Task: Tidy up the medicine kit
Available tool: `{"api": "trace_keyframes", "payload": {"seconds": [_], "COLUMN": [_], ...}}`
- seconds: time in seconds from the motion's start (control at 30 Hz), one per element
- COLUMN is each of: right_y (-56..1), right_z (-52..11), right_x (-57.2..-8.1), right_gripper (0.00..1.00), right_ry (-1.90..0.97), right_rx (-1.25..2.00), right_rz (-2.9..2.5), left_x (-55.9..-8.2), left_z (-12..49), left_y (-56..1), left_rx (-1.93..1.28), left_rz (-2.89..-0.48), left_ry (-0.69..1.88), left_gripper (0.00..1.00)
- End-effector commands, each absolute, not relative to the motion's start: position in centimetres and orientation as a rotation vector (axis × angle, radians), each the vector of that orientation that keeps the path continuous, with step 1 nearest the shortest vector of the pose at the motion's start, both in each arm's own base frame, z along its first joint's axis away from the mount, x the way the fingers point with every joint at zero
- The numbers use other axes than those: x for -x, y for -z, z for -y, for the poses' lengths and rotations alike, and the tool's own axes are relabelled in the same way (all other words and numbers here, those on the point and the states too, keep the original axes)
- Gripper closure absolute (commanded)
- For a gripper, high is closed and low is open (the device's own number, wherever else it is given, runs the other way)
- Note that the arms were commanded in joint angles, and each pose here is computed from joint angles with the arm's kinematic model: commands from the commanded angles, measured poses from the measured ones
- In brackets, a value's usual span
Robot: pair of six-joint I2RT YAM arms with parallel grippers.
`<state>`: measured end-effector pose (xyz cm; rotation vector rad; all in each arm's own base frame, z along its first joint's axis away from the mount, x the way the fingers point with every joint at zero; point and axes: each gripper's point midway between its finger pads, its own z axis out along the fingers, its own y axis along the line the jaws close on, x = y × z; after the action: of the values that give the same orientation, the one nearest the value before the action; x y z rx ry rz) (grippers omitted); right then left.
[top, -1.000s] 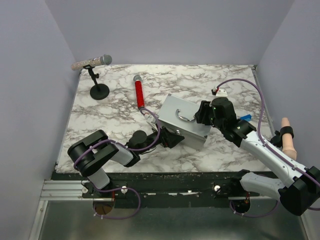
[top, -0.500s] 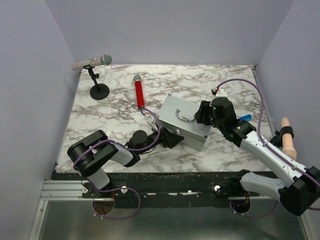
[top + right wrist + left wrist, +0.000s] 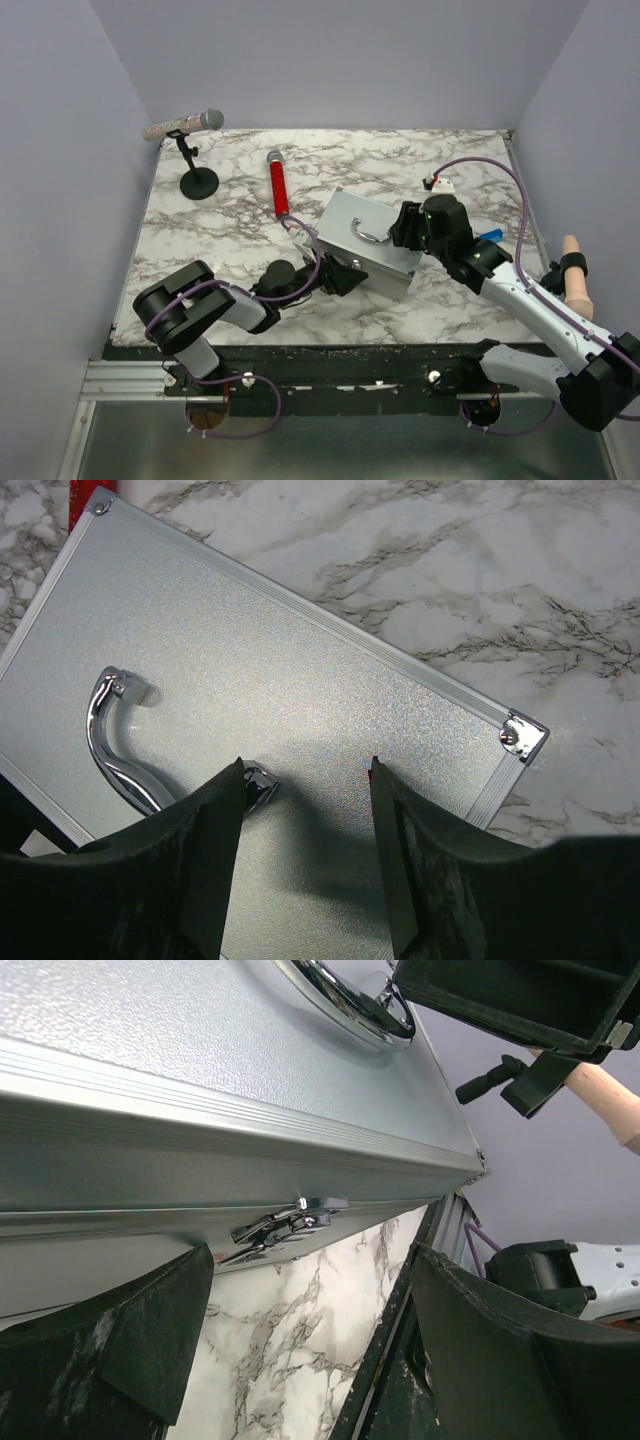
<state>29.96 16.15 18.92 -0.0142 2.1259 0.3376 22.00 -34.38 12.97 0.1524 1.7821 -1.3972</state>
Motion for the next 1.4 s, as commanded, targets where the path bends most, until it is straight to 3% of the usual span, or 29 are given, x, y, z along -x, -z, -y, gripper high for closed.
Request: {"api": "trace_keyframes", "payload": {"seconds": [0.0, 0.93, 1.37], "right_y": [-18.9, -18.6, -18.7], "right_z": [-16.2, -16.4, -16.4], "right_x": [-30.0, -29.9, -29.8], "right_gripper": [0.39, 0.38, 0.38], "right_ry": [-0.354, -0.366, -0.370], "right_rx": [0.020, 0.022, 0.021], "right_rz": [-2.116, -2.122, -2.120], "left_x": [-22.5, -21.8, -20.6], "left_z": [35.0, 35.2, 36.6], "left_y": [-14.2, -13.0, -16.4], "left_rx": [-0.164, -0.245, -0.297], "left_rz": [-1.716, -1.725, -1.615], "left_ry": [1.409, 1.326, 1.450], "left_gripper": [0.10, 0.10, 0.11]}}
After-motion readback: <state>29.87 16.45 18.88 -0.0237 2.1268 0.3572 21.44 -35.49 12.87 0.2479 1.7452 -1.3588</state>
